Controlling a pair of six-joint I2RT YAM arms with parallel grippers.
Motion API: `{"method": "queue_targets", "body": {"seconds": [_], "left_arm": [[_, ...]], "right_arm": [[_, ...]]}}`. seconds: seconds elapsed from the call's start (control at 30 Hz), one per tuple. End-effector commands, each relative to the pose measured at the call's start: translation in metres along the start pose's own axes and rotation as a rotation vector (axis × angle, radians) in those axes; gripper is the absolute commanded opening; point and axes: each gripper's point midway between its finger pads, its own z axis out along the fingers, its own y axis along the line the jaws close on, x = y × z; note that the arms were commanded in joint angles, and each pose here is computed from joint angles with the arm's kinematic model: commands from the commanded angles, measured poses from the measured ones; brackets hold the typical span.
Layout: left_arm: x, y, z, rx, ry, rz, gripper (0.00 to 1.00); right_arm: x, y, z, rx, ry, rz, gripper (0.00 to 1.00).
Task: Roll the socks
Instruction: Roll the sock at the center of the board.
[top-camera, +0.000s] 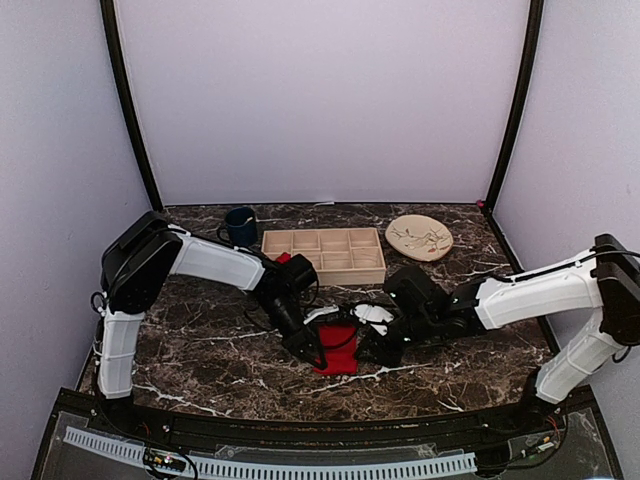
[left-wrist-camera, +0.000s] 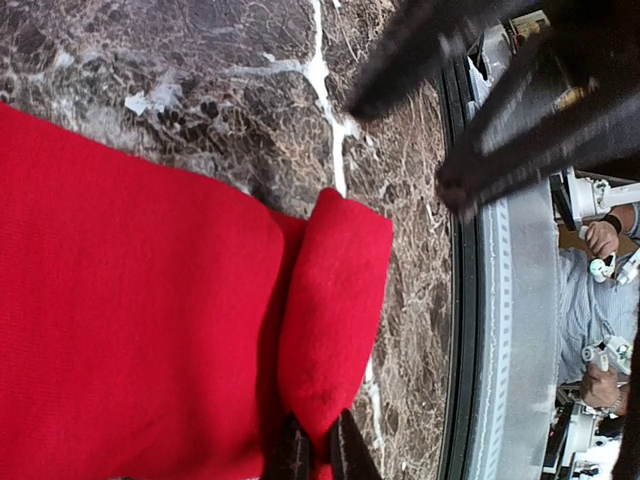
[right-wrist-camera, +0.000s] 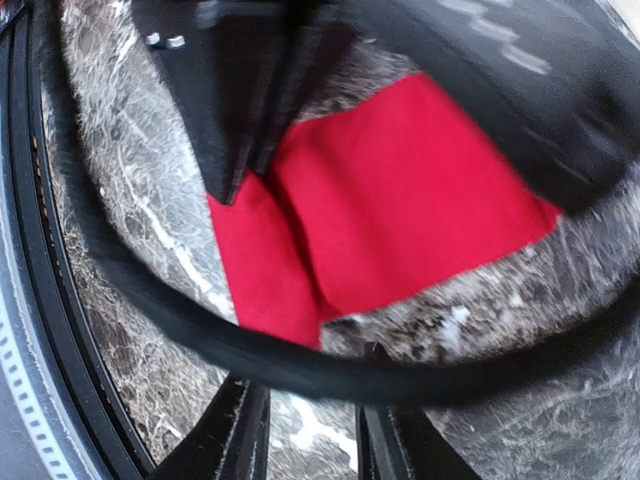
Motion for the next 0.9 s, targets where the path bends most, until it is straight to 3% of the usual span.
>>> {"method": "queue_targets", "body": {"seconds": [0.0, 0.23, 0.87], "left_arm": [[0.005, -0.001, 0.000, 0.034, 0.022, -0.056, 0.00], [0.008, 0.000, 0.001, 0.056, 0.031, -0.081, 0.00], [0.008, -0.001, 0.000, 0.090, 0.025, -0.092, 0.00]], "right_arm": [[-0.010, 0.009, 0.009, 0.041, 0.007, -0.105, 0.29], [-0.009, 0.019, 0.019, 0.032, 0.042, -0.167, 0.34], [-0.001, 0.017, 0.043, 0.035, 0.123, -0.238, 0.35]]}}
